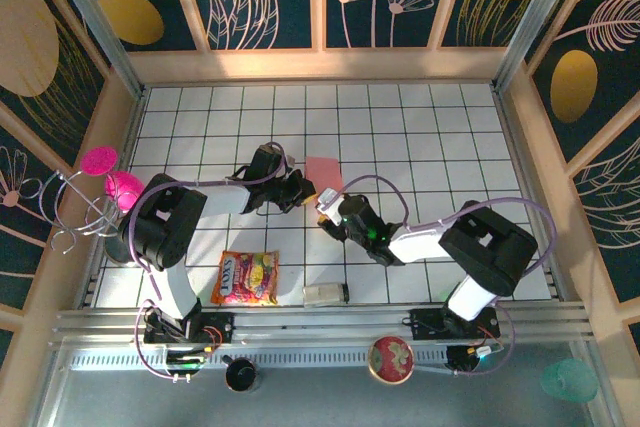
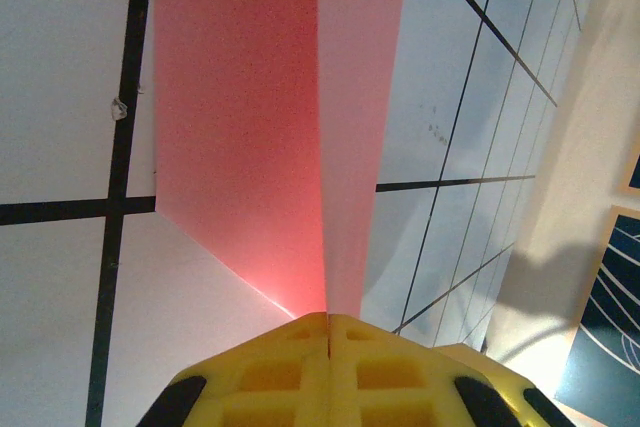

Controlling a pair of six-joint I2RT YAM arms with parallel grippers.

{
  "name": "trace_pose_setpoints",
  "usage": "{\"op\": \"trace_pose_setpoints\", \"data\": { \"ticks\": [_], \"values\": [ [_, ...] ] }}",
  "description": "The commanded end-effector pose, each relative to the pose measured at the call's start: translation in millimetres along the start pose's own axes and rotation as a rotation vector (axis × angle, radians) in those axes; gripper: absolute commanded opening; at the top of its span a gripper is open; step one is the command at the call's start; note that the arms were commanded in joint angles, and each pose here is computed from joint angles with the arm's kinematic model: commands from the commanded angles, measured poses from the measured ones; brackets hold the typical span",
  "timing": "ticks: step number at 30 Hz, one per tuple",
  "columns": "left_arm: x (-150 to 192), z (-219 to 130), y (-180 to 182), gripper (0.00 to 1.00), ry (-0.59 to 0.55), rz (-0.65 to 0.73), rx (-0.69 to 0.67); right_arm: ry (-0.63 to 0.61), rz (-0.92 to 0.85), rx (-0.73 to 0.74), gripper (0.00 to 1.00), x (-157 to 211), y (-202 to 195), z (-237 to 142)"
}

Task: Fold a paper plane with a square sheet of paper (pick it up from the middle)
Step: Third fold the triangle at the center of the table.

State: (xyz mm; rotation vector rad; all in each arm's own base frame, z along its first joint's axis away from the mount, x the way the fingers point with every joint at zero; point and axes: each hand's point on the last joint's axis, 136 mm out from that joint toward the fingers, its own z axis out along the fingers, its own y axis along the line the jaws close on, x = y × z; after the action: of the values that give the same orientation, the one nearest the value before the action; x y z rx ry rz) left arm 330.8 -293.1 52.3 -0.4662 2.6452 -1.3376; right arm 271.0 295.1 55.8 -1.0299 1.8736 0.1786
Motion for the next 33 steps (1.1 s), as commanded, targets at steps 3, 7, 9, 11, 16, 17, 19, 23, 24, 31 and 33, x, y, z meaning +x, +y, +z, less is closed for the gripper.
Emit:
{"op": "trace_pose_setpoints", "data": {
  "ticks": [3, 7, 9, 11, 16, 17, 19, 23, 24, 31, 33],
  "values": [
    [-4, -5, -8, 0.02, -0.017, 0.001, 0.018, -0.079, -0.045, 0.025, 0.51, -19, -3, -13],
    [-4, -6, -8, 0.02, -0.015, 0.003, 0.019, -0.066, -0.053, 0.039, 0.41, -16, -5, -13],
    [-4, -6, -7, 0.02, -0.015, 0.002, 0.019, -0.079, -0.043, 0.025, 0.39, -18, -3, -13],
    [-3, -5, -6, 0.02, -0.015, 0.000, 0.016, -0.092, -0.032, 0.001, 0.34, -23, 2, -11],
    [-3, -7, -6, 0.04, -0.018, -0.003, 0.017, -0.126, -0.003, -0.049, 0.30, -33, 12, -8],
    [-2, -7, -5, 0.05, -0.016, -0.004, 0.016, -0.129, 0.002, -0.058, 0.28, -34, 13, -7],
    [-2, -9, -6, 0.05, -0.019, -0.004, 0.018, -0.129, 0.003, -0.076, 0.20, -34, 17, -6],
    [-3, -13, -7, 0.11, -0.033, 0.001, 0.017, -0.117, 0.007, -0.110, 0.04, -32, 23, -5],
    [-4, -16, -8, 0.14, -0.043, 0.002, 0.015, -0.114, 0.008, -0.116, 0.01, -31, 24, -6],
    [-33, -49, -9, 0.38, -0.200, 0.066, -0.068, -0.106, 0.086, -0.245, 0.00, -37, 38, -16],
    [-37, -53, -16, 0.38, -0.219, 0.098, -0.067, -0.099, 0.122, -0.290, 0.00, -39, 44, -18]
  ]
}}
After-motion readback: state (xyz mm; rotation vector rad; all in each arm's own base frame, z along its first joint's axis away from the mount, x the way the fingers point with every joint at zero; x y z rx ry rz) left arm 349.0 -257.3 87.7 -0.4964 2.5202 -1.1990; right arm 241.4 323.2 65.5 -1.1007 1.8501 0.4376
